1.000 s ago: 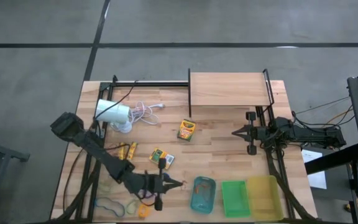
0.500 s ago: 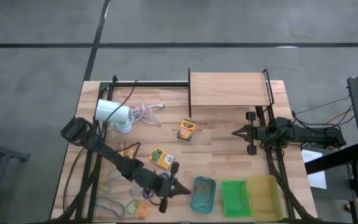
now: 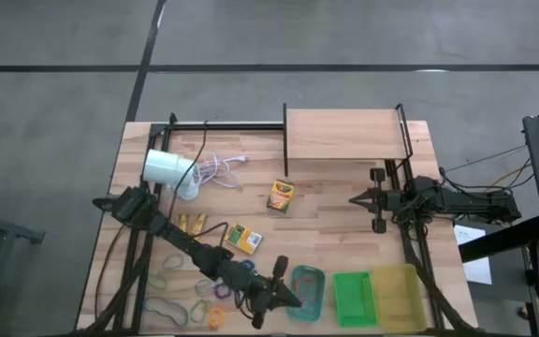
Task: Pick & Place Office Desk Supplies
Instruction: Put the red rubber band into the blue bin
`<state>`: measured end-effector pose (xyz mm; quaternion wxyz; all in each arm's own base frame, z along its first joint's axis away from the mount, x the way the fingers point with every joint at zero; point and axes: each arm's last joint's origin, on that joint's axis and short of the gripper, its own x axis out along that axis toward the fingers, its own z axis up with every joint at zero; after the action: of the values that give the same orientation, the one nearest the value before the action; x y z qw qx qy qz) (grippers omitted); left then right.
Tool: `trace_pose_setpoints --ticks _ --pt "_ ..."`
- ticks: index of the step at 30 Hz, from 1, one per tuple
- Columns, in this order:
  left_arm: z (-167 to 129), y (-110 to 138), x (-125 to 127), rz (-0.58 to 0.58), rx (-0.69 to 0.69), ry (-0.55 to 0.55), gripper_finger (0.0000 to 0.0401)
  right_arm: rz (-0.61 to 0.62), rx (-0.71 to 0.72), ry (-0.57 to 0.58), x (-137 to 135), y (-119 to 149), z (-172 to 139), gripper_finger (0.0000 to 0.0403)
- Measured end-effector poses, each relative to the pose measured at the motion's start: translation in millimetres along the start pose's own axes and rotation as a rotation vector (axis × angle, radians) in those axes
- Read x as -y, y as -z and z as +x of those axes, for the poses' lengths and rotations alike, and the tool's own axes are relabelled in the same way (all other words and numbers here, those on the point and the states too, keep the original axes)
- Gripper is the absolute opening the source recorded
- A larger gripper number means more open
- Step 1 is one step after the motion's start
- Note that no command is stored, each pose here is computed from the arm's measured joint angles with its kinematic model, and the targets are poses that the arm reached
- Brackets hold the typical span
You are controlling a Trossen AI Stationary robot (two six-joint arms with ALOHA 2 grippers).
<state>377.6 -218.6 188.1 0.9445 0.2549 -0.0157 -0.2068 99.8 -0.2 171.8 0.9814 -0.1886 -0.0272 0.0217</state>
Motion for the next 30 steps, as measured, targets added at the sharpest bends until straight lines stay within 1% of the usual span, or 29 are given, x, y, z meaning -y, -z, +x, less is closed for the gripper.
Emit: trace_pose_setpoints --ticks 4,8,14,18,27,30 --pt "7.3 10.4 -5.3 -0.013 0.000 0.025 0.0001 0.000 -0.001 0.001 0.0 0.1 0.0 0.0008" --pt "12.1 20.9 -8.7 -0.075 -0.024 0.031 0.0001 0.000 -0.002 0.000 0.0 0.1 0.0 0.0008" --pt "12.2 37.3 -12.4 -0.212 -0.127 0.044 0.0001 0.000 -0.003 0.000 -0.1 0.3 0.0 0.0008" --pt "11.7 42.5 -12.1 -0.307 -0.174 0.056 0.0001 0.000 -0.003 -0.001 -0.1 0.3 0.0 0.0008" --pt "7.4 56.3 -4.4 -0.429 -0.343 0.096 0.0001 0.000 -0.003 -0.001 -0.1 0.3 0.0 0.0008" --pt "5.3 61.0 -1.9 -0.453 -0.397 0.115 0.0001 0.000 -0.003 0.000 -0.1 0.3 0.0 0.0008"
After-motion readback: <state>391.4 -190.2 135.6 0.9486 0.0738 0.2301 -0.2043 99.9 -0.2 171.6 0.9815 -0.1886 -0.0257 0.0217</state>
